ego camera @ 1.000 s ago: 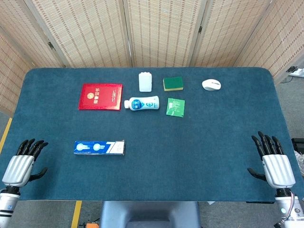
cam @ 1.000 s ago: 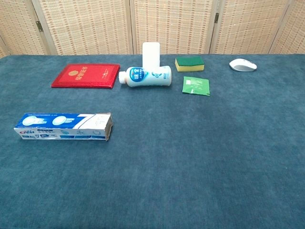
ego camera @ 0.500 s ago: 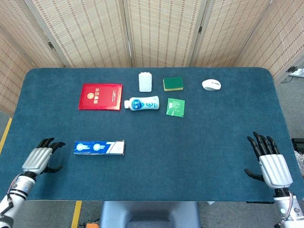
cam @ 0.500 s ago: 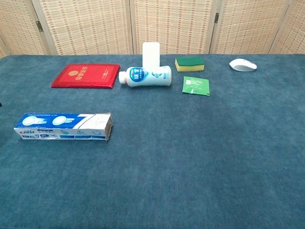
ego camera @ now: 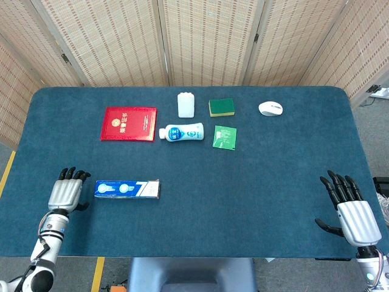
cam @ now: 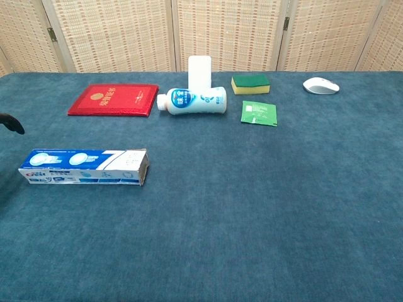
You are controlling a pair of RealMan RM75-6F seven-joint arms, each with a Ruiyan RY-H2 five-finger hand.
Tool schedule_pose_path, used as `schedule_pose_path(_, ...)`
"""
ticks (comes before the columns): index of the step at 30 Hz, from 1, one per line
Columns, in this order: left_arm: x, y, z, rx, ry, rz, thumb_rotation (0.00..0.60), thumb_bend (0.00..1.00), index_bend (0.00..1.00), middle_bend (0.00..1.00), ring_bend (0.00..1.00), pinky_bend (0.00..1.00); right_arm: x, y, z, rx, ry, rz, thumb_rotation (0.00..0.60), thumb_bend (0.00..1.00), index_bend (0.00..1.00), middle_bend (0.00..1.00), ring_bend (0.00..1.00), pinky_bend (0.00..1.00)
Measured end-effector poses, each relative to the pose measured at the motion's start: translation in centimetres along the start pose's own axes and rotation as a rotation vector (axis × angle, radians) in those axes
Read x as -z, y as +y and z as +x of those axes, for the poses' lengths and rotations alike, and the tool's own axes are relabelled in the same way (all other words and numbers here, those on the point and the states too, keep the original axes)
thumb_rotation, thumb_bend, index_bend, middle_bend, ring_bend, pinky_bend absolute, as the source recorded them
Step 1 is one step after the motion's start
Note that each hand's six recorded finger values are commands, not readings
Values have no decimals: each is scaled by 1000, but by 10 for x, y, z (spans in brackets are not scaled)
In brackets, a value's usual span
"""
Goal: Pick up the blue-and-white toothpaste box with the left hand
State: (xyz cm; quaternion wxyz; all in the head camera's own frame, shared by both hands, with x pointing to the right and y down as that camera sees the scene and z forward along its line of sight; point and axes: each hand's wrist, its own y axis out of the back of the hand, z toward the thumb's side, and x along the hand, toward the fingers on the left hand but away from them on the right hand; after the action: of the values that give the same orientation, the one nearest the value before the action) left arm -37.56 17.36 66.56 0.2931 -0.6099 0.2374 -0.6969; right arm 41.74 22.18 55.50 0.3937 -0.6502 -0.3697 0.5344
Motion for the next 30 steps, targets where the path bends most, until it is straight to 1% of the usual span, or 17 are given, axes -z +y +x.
schedule_pose_path(3,-9,-5,4,22,35,28,600,246,230,150,0,0,0,1,2,5,5,-2,600,181,0,0,0,0)
schedule_pose_path(6,-18,-12,7,62,64,29,600,246,230,144,0,0,1,2,2,7,6,-4,600,181,0,0,0,0)
schedule_pose_path(10,-36,-17,10,100,65,29,600,246,230,144,0,0,1,3,2,10,9,-7,600,181,0,0,0,0)
schedule_pose_path(13,-44,-16,13,94,66,37,600,246,229,144,0,0,0,3,3,12,12,-10,600,181,0,0,0,0)
schedule_pose_path(18,-48,-12,18,78,76,35,600,247,230,144,0,0,1,6,5,24,13,-15,600,181,0,0,0,0)
schedule_pose_path(30,-55,-12,22,90,51,-2,600,250,287,146,0,0,0,6,7,28,17,-11,600,181,0,0,0,0)
